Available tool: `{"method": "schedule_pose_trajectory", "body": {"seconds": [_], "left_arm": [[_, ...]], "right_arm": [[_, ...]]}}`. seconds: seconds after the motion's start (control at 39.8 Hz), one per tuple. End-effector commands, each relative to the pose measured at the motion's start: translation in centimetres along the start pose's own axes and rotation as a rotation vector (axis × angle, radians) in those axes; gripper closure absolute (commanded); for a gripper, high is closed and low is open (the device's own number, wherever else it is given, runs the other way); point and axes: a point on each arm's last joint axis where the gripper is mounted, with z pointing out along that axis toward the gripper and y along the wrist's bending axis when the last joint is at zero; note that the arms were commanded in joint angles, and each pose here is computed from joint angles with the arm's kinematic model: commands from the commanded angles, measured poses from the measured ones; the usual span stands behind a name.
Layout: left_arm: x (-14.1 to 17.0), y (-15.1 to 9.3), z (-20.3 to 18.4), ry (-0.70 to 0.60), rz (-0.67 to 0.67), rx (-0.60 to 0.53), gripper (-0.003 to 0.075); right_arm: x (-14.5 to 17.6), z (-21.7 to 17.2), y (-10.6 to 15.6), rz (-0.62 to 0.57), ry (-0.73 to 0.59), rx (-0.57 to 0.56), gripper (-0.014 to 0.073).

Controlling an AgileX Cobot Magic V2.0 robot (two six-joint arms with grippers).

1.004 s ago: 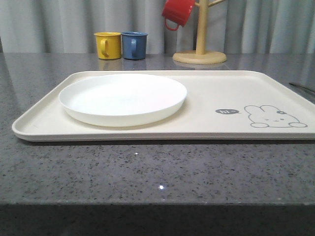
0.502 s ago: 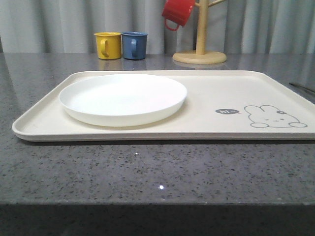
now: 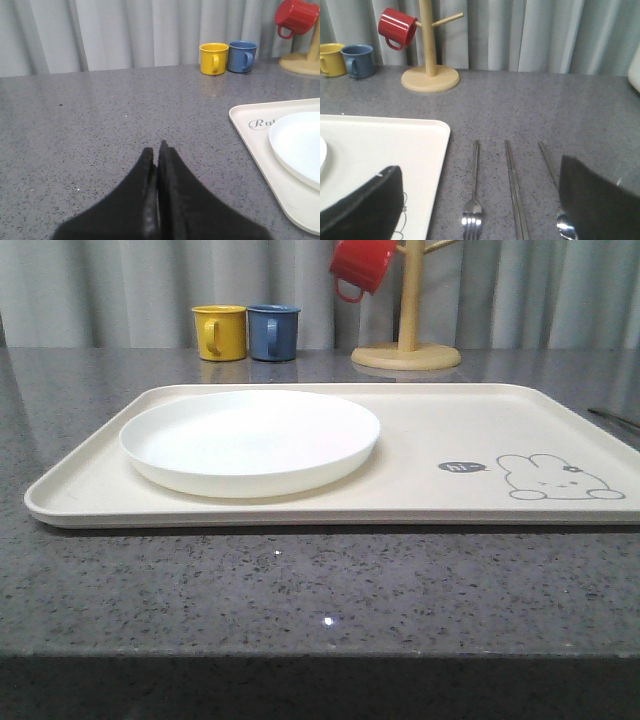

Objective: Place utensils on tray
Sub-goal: 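Move the right gripper over the fork and grasp it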

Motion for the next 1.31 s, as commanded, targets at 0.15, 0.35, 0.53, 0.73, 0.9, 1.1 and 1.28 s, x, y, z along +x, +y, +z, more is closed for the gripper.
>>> {"method": "schedule_pose_trajectory", "body": {"seconds": [0.15,0.35,0.53,0.73,0.9,1.1,1.28], "left_arm": [[-1.5,0.1,-0.2,-0.096,-0.003,-0.01,0.0738],[-1.5,0.1,-0.2,-0.096,-0.003,-0.01,0.0738],[-1.5,0.1,-0.2,-0.096,-0.003,-0.01,0.0738],[-1.5,0.1,-0.2,-0.096,-0.003,-0.01,0.0738],[-1.5,0.1,-0.2,-0.096,-0.003,-0.01,0.0738],[-1.5,0.1,-0.2,-0.096,-0.003,-0.01,0.0738],[-1.5,0.1,-0.2,-0.096,-0.003,-0.01,0.0738]], "right_arm": [[-3.8,6.0,-0.2,-0.006,0.159,0.01,-0.0057],[-5.3,11.7,-0.3,0.0,0.387,0.005,-0.0057],[-5.4,16.6,-0.5,0.005,0.548,0.001,-0.0057],[-4.0,20.8,-0.6,0.008,0.666,-0.001,-0.0057],[-2.7,23.2,-0.7,0.011,0.725,0.0,-0.0057],[-0.9,24.8,-0.9,0.014,0.786,0.002,-0.0057],[0.0,25.5,-0.9,0.017,0.813,0.002,-0.0057]]}}
